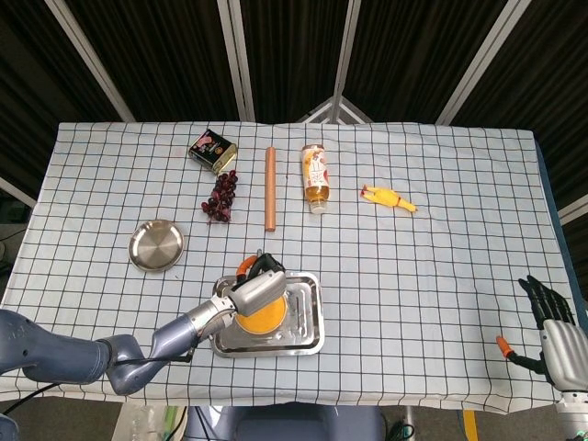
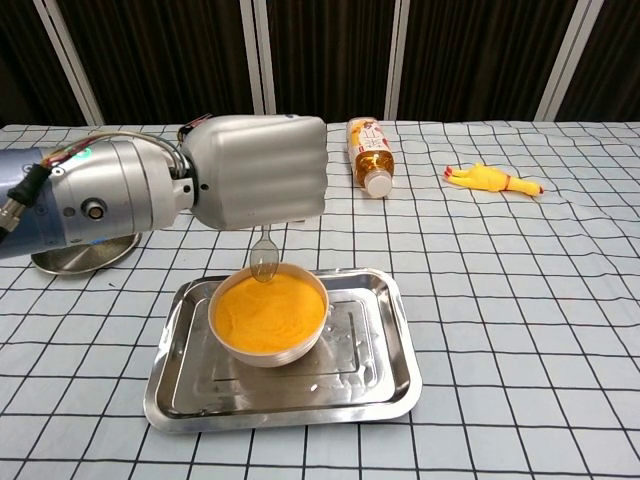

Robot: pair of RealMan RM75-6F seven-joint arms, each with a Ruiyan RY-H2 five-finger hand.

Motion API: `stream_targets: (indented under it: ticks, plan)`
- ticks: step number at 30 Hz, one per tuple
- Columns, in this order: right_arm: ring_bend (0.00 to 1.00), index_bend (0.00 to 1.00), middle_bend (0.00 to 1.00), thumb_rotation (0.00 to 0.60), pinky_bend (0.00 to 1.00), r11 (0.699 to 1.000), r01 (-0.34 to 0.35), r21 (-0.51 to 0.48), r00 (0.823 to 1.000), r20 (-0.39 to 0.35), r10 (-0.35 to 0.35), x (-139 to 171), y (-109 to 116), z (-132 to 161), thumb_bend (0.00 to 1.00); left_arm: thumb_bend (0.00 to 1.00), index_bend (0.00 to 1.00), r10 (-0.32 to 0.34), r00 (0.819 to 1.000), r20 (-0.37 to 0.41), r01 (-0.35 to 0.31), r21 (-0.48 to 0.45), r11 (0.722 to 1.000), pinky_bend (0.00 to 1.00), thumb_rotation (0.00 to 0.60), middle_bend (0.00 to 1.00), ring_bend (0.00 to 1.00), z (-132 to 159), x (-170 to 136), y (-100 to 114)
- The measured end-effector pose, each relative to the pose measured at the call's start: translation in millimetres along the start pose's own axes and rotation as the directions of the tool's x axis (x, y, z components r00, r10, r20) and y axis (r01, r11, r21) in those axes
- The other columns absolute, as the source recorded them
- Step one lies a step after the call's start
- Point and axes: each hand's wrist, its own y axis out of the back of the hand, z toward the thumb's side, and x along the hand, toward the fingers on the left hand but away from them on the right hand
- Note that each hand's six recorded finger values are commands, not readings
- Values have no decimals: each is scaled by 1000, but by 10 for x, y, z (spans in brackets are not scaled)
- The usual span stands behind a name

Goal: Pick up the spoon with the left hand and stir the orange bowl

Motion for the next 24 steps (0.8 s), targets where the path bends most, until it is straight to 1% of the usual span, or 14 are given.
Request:
stream_targets:
  ticks: [4, 9, 14, 19, 24]
  plan:
    - [0, 0, 0, 600, 0, 1000, 1, -1, 1000, 1, -1, 4, 6, -4, 338, 595, 806, 9, 1000, 16, -9, 20, 1000, 1000, 600, 1000, 1000, 42, 12, -5]
    - [0, 0, 0, 600, 0, 1000, 3, 3, 1000, -3, -3, 4, 9, 0, 339, 594, 806, 26, 999, 35, -26, 15, 1000, 1000, 600, 1000, 1000, 112, 11, 34]
    - [0, 0, 0, 600, 0, 1000, 3, 4, 1000, -2, -3, 3, 6, 0, 339, 594, 806, 52, 998, 40, -51, -29, 998, 1000, 600, 1000, 1000, 156, 20, 133]
    - [0, 0, 0, 600, 0, 1000, 3, 6, 1000, -2, -3, 3, 5, -2, 339, 594, 806, 97, 995, 36, -94, -79, 992, 1000, 600, 1000, 1000, 169, 30, 276]
    - [0, 0, 0, 600, 0, 1000, 4, 6, 1000, -1, -4, 4, 5, -2, 339, 593, 806, 146, 989, 38, -141, -105, 984, 1000, 600, 1000, 1000, 171, 16, 410]
